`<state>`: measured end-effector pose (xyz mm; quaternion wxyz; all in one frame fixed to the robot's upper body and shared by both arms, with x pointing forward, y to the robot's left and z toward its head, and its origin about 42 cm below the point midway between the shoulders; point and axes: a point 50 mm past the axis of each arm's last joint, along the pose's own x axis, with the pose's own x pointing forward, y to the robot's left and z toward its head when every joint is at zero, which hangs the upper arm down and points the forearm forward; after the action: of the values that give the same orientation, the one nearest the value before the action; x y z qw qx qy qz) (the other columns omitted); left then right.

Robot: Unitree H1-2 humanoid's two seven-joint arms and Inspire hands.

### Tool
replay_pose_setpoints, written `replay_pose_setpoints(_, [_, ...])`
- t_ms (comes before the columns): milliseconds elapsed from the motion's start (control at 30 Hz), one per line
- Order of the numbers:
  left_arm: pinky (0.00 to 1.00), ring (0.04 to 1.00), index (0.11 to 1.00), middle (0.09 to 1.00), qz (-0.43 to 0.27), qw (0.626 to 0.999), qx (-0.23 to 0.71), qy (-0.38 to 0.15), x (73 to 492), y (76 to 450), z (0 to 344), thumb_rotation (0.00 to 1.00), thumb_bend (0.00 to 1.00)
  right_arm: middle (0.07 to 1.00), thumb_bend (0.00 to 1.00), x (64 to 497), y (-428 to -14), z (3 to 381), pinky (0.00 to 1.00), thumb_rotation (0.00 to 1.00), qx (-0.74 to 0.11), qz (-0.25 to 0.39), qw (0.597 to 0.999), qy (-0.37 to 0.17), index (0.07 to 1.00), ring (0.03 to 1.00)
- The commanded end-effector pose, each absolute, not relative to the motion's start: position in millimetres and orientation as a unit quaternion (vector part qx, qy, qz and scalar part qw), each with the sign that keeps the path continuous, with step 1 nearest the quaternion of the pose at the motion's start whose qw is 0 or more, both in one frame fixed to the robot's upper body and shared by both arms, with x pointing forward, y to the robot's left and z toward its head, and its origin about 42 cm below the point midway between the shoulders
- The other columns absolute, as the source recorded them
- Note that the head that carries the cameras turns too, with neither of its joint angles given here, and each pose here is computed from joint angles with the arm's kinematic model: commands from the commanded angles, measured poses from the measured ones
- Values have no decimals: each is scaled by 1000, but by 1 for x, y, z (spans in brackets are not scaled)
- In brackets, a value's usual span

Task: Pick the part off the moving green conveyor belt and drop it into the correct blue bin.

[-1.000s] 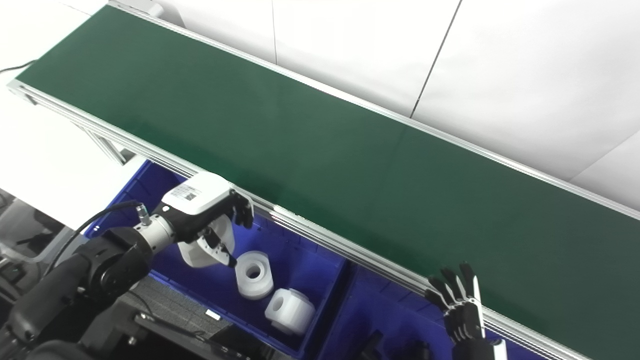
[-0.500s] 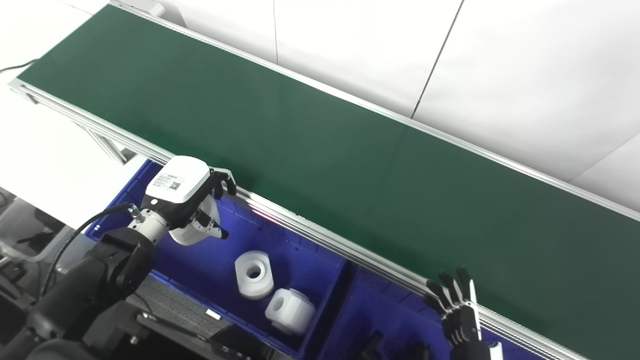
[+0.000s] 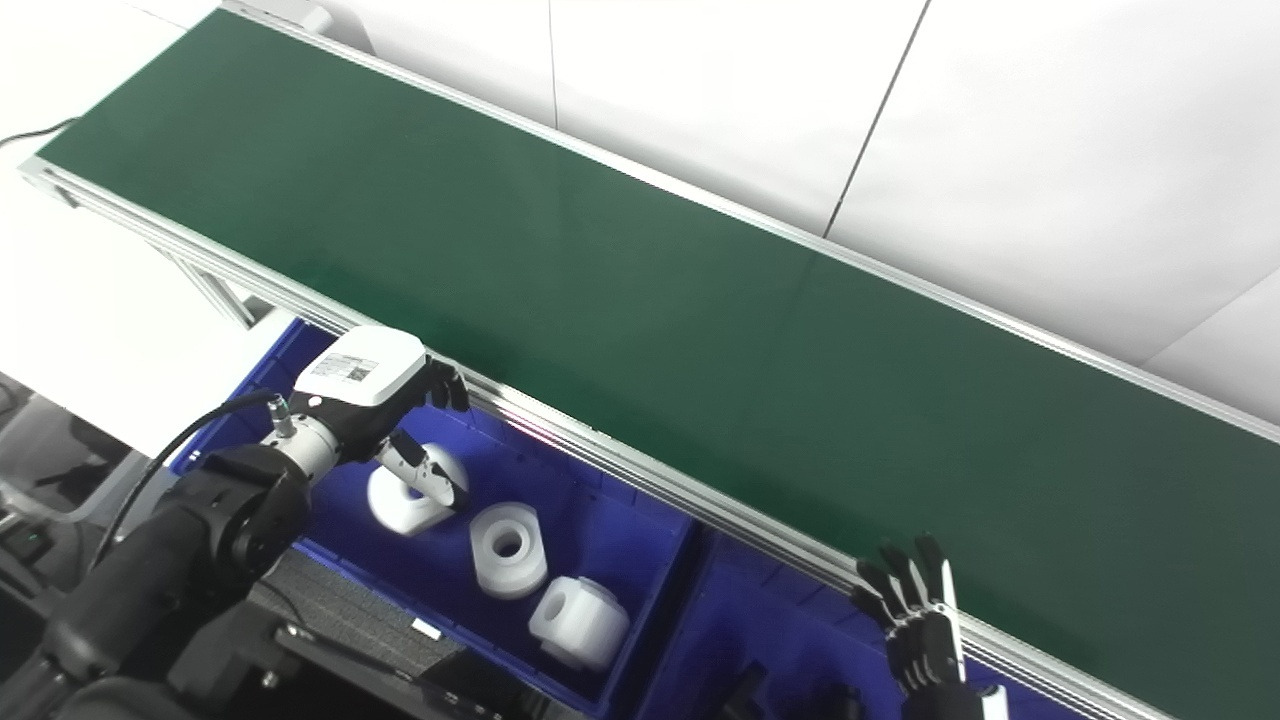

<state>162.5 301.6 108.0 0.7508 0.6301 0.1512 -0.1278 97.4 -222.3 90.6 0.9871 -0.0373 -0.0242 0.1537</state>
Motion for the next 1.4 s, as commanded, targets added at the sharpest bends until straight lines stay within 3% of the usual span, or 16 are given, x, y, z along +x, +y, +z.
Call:
replay_pose_setpoints(0, [629,594,610,631,-117,745,643,132,167,303,121,603,991,930,885,99,-223,98,802,962,-38,156,986,-40,1000,876])
replay_pose_setpoints(300, [615,604,621,639,-118,750,642,105,166,294,138,618,997,928,895,98,-223,98,793,962,-40,155,986,-40,1000,870])
replay_pose_setpoints(433, [562,583,628,623,-115,783,609,46,163,273,176,627,997,927,892,98,-221,98,794,962,-39,157,986,-41,1000,872])
replay_pose_setpoints(633, [510,594,642,630,-139,864,480,-60,161,242,249,630,978,918,900,100,-208,98,788,959,-34,153,987,-40,997,865])
replay_pose_setpoints(733, [467,564,649,622,-146,878,441,-116,167,238,268,508,971,910,899,101,-195,99,779,943,-29,151,987,-41,985,859])
replay_pose_setpoints(900, [468,565,652,622,-152,891,397,-160,172,239,277,473,938,899,929,106,-161,94,780,914,-23,144,988,-40,969,855])
replay_pose_setpoints(1033, [497,614,691,672,-145,913,357,-134,168,234,249,487,927,913,925,109,-134,88,778,915,-27,136,989,-46,954,863])
replay_pose_setpoints(1233, [533,653,717,723,-143,941,275,-134,160,213,157,401,841,933,884,106,-101,82,803,896,-21,132,990,-44,947,884])
replay_pose_setpoints(1367, [538,663,722,737,-203,935,268,-115,154,200,104,393,835,934,884,101,-89,79,825,872,-16,122,992,-42,939,897])
